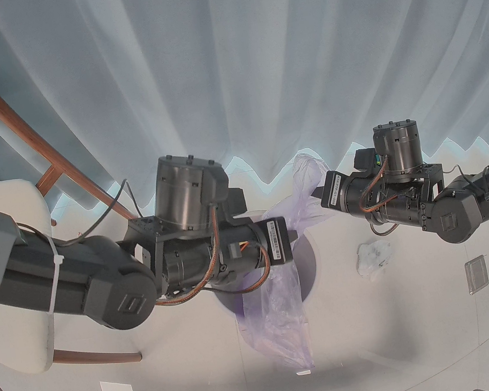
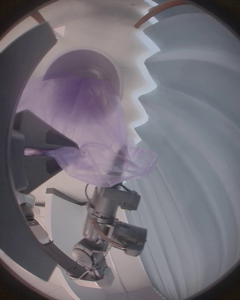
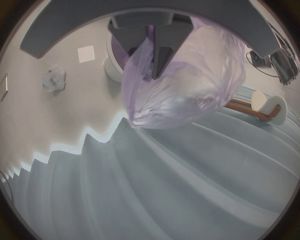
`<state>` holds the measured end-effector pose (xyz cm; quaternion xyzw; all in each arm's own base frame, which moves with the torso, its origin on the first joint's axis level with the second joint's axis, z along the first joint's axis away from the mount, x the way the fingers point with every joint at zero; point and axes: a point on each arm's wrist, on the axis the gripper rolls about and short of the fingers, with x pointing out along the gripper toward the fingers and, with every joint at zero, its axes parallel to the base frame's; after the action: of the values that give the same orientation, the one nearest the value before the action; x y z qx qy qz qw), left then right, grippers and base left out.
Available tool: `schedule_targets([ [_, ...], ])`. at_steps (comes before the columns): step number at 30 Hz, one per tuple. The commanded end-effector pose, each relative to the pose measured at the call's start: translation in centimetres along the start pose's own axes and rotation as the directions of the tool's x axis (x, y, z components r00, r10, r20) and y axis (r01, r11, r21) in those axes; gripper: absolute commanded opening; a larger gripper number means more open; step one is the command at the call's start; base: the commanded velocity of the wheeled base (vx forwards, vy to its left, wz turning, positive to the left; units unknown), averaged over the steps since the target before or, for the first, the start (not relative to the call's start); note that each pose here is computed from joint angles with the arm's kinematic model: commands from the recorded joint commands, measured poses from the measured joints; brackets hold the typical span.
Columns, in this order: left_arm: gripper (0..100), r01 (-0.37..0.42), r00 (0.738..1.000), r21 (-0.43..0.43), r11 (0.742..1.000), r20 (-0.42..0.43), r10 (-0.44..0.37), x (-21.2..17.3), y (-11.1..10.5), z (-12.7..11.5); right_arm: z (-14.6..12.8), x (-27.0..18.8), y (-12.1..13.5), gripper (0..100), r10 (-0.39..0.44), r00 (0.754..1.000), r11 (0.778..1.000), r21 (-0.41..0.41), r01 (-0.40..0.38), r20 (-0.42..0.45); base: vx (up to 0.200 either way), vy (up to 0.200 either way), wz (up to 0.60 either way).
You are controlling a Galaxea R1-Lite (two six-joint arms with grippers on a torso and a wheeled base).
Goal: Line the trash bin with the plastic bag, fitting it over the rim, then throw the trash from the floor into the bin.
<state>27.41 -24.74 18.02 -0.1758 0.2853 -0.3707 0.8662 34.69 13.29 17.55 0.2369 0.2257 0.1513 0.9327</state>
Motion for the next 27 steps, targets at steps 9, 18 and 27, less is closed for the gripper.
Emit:
schedule_targets([
  [9,0,0.030,0.998,0.018,0.999,0.060,-0.031,1.8,1.9,-3.5,-0.8,2.5,-2.6,0,-0.067,0.997,0.998,0.013,0.068,-0.030,0.000,0.000,0.00],
  [18,100,0.053,0.999,0.023,0.998,0.010,-0.053,1.7,1.2,-5.1,-1.0,2.7,-3.4,0,-0.089,0.995,0.996,0.025,0.090,-0.034,0.000,0.000,0.00],
  [27,100,0.076,0.994,-0.036,0.996,0.076,-0.073,-1.3,-0.7,-3.5,-0.7,2.5,-3.5,0,-0.092,0.995,0.995,0.030,0.093,-0.025,0.000,0.000,0.00],
])
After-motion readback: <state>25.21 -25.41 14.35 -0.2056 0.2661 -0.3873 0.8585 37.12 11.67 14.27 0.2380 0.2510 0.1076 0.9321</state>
